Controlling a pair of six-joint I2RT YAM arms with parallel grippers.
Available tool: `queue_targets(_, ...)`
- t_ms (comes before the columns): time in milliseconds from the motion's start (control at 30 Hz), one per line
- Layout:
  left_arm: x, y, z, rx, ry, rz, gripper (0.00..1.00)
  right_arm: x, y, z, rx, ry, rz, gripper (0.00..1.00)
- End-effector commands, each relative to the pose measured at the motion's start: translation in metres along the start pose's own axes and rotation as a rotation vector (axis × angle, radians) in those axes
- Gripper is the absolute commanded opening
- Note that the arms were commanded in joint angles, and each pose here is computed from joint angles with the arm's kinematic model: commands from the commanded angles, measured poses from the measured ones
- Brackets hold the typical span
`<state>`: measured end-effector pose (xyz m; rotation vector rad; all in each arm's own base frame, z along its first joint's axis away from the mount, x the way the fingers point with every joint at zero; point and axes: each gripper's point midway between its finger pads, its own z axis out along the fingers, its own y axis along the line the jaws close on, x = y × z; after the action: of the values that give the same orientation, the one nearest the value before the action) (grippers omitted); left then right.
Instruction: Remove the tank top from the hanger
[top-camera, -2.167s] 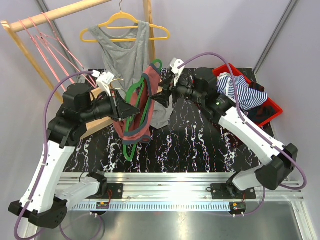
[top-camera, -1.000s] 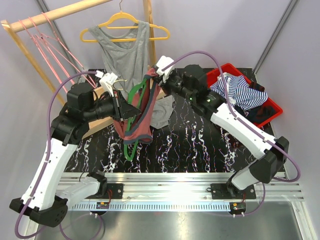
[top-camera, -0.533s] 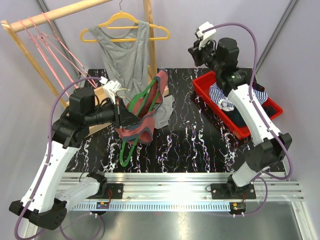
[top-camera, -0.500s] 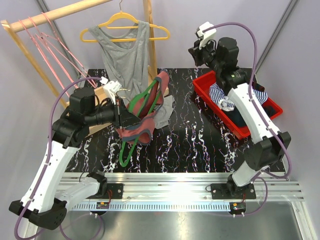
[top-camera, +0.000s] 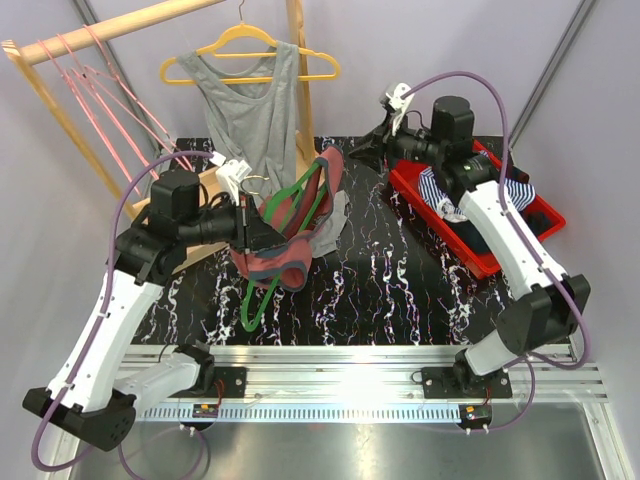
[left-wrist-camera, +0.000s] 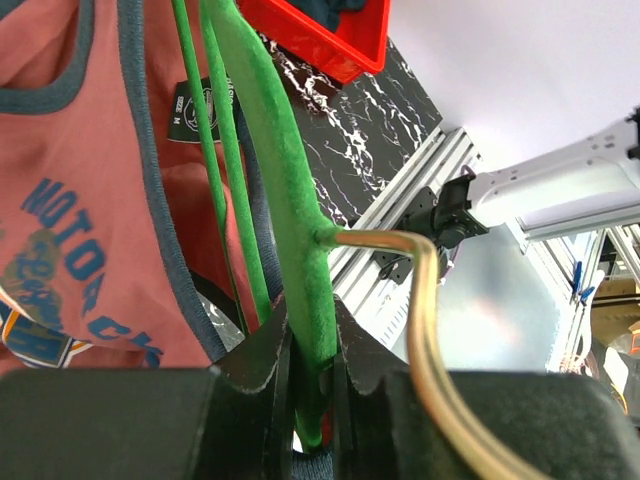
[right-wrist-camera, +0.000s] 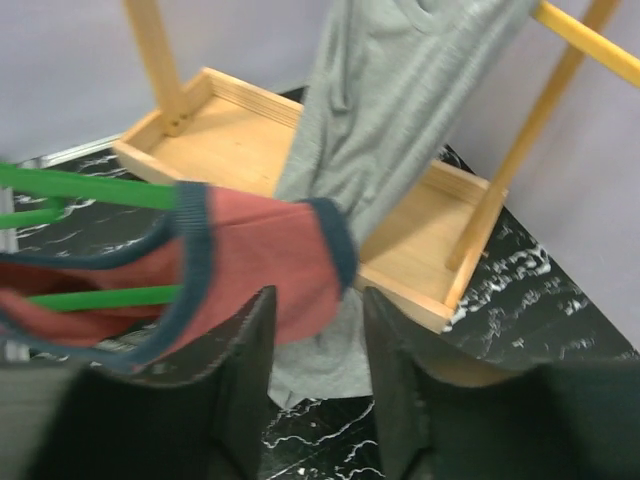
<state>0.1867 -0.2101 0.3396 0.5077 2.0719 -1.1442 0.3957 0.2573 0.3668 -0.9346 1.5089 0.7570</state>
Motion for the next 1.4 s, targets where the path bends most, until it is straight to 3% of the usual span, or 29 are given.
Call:
queue_targets(0, -0.028, -0.010, -0.001, 0.022, -0.097, 0.054, 0.00, -0.036, 0.046, -0.024, -0.155, -0.083, -0.051, 0.49)
queue_targets(67, -0.032, -0.010, 0.001, 0.025, -0.115, 0.046, 0.00, -0.028, 0.071, -0.022, -0.212, -0.066, -0.047, 0.61)
queue_targets(167, -0.038, -0.012, 0.003, 0.030, -0.130, 0.028, 0.00, -0.008, 0.090, -0.006, -0.135, 0.019, -0.098, 0.75)
queue_targets(233, -0.040, -0.013, 0.003, 0.033, -0.136, 0.022, 0.00, -0.001, 0.090, 0.006, -0.084, 0.047, -0.089, 0.75)
queue_targets(333, -0.040, -0.013, 0.002, 0.034, -0.136, 0.014, 0.00, 0.003, 0.062, 0.022, 0.124, 0.086, -0.054, 0.74)
queue_targets(567, -0.037, -0.016, -0.003, 0.033, -0.158, 0.009, 0.00, -0.003, 0.027, 0.033, 0.320, 0.082, -0.090, 0.69)
queue_targets(633, -0.036, -0.016, -0.003, 0.037, -0.157, 0.002, 0.00, 0.000, 0.021, 0.038, 0.339, 0.089, -0.097, 0.66)
queue_targets(700, -0.036, -0.016, -0.002, 0.037, -0.157, -0.001, 0.00, -0.002, 0.017, 0.039, 0.357, 0.084, -0.102, 0.53)
queue_targets(733, -0.036, -0.017, -0.004, 0.038, -0.160, 0.004, 0.00, -0.008, 0.016, 0.039, 0.363, 0.065, -0.107, 0.31)
queue_targets(833, -0.033, -0.015, -0.004, 0.032, -0.149, 0.012, 0.00, -0.021, 0.011, 0.038, 0.378, 0.033, -0.135, 0.03)
queue_targets(867, -0.031, -0.013, -0.003, 0.027, -0.142, 0.009, 0.00, -0.022, 0.008, 0.038, 0.383, 0.031, -0.137, 0.00)
queue_targets(1133, -0.014, -0.014, -0.002, 0.057, -0.084, 0.029, 0.00, -0.045, -0.083, 0.007, 0.526, -0.053, 0.023, 0.00)
queue_targets(1367, -0.016, -0.030, -0.003, 0.149, -0.076, 0.075, 0.00, -0.002, -0.113, 0.016, 0.508, 0.030, 0.139, 0.00)
